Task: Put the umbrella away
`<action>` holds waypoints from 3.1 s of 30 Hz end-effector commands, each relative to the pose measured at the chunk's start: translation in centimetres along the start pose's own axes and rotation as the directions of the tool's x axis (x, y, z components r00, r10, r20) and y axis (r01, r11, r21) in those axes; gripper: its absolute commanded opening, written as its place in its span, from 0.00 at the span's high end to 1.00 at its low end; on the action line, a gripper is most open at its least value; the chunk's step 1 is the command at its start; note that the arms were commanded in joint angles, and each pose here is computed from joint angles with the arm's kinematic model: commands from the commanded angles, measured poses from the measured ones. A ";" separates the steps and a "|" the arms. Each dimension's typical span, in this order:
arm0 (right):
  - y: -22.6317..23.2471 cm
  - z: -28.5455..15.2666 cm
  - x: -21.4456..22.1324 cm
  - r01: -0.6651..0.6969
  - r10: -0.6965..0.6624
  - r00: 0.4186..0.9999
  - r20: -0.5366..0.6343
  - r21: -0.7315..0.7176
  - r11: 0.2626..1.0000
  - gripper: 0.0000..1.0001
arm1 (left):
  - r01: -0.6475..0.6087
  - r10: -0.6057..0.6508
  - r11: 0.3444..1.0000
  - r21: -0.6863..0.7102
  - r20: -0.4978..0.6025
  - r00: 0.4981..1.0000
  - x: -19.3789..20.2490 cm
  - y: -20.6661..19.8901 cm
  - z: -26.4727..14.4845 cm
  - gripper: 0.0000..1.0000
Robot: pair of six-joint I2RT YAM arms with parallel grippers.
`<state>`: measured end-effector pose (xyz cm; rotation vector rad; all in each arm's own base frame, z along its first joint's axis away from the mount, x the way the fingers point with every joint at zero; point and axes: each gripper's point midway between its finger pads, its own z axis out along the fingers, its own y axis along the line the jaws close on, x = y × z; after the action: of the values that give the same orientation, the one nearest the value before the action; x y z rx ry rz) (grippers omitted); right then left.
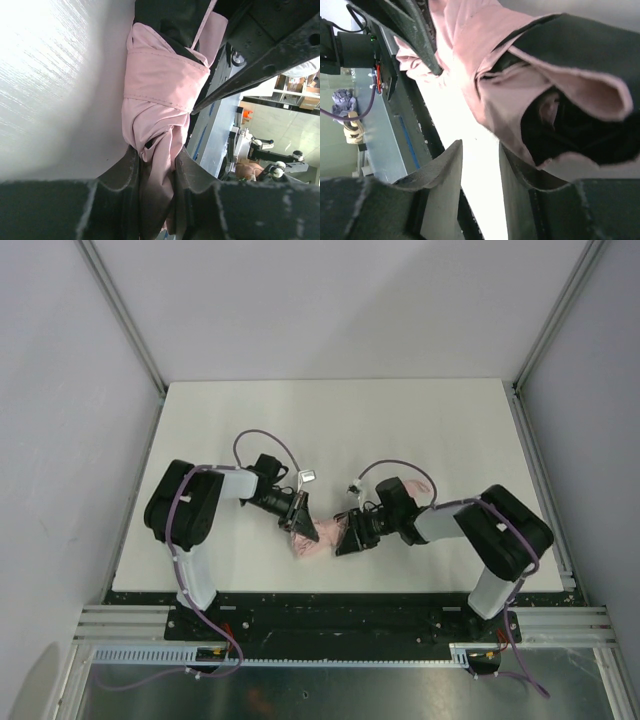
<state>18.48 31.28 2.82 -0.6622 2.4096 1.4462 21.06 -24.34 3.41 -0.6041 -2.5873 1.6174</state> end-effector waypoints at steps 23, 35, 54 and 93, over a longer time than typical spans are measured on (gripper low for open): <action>2.2 -18.3 -10.4 -0.403 0.184 0.633 0.752 0.117 0.908 0.01 | -0.257 0.231 0.966 0.022 0.369 0.900 -2.3 -11.2 -3.3 1.00; -6.9 -30.7 -14.7 -0.398 -0.061 0.760 0.647 0.537 0.744 0.63 | -0.363 0.331 0.932 0.020 0.368 0.869 0.7 -13.1 -4.2 1.00; -3.8 -29.2 -20.7 0.394 -0.711 0.696 0.098 0.776 0.492 1.00 | -0.386 0.349 0.921 0.058 0.323 0.880 3.7 -14.2 -4.6 1.00; 1.7 -26.0 -14.5 -0.280 -0.172 0.816 0.552 0.637 0.718 0.01 | -0.013 0.118 0.985 -0.171 0.618 0.777 -7.4 -8.3 -6.7 1.00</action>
<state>33.04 13.00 22.19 0.0017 2.1539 0.4139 19.71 -24.12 12.13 -0.4429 -3.0503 1.7563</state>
